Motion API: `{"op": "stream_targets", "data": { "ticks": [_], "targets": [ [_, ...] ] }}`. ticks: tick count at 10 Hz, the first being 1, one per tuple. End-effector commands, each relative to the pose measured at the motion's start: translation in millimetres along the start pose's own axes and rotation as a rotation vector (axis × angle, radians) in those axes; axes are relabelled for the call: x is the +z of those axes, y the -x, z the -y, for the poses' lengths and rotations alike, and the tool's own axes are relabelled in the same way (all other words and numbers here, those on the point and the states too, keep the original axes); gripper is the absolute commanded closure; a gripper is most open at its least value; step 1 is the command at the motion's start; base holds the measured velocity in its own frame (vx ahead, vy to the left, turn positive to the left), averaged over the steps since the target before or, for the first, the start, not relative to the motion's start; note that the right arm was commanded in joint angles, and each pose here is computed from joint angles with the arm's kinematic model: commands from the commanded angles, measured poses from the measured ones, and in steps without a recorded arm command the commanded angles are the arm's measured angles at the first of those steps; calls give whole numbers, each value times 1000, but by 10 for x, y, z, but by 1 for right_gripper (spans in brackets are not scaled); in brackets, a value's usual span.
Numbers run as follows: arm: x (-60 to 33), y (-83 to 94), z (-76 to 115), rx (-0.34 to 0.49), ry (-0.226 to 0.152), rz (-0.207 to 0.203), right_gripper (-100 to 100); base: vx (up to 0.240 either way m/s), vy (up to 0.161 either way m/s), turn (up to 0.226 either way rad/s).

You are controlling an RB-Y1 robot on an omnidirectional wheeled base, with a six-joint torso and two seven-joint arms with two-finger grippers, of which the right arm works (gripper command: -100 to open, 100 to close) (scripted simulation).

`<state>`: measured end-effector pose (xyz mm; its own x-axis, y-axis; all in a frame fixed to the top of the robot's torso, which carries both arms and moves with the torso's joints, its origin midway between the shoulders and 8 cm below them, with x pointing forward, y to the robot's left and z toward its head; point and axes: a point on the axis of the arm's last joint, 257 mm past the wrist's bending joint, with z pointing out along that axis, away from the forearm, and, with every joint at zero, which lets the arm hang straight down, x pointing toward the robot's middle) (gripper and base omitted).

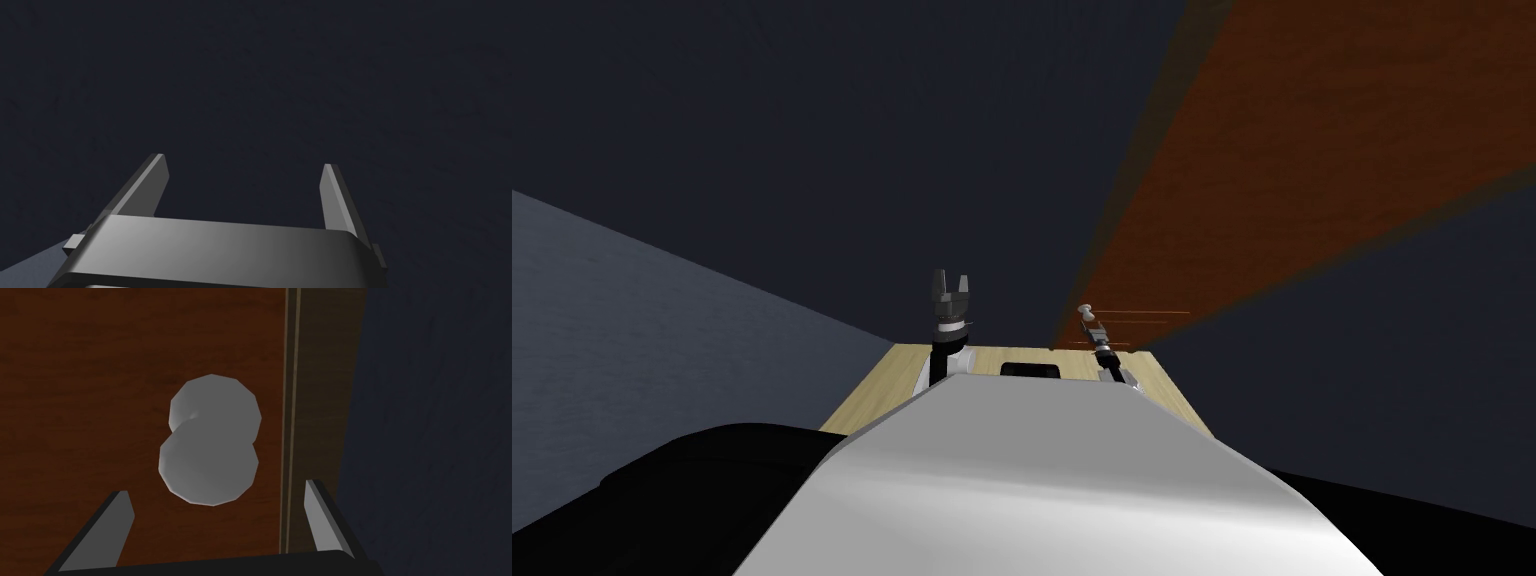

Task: Pull the door open

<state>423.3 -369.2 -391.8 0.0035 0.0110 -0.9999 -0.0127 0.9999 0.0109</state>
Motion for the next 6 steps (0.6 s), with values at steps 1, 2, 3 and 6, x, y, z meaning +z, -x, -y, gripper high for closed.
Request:
{"op": "stream_targets", "data": {
  "ticks": [1, 2, 3, 6],
  "targets": [
    [-106, -3, 161, 0, -22, 0, -100, 236, 30, 130],
    [-148, 0, 239, 0, -33, 1, -100, 189, 19, 107],
    [-193, 4, 321, -1, -44, 1, -100, 171, 25, 101],
    [-190, -7, 294, -2, -41, 4, 100, 56, 5, 7]
  ]
}}
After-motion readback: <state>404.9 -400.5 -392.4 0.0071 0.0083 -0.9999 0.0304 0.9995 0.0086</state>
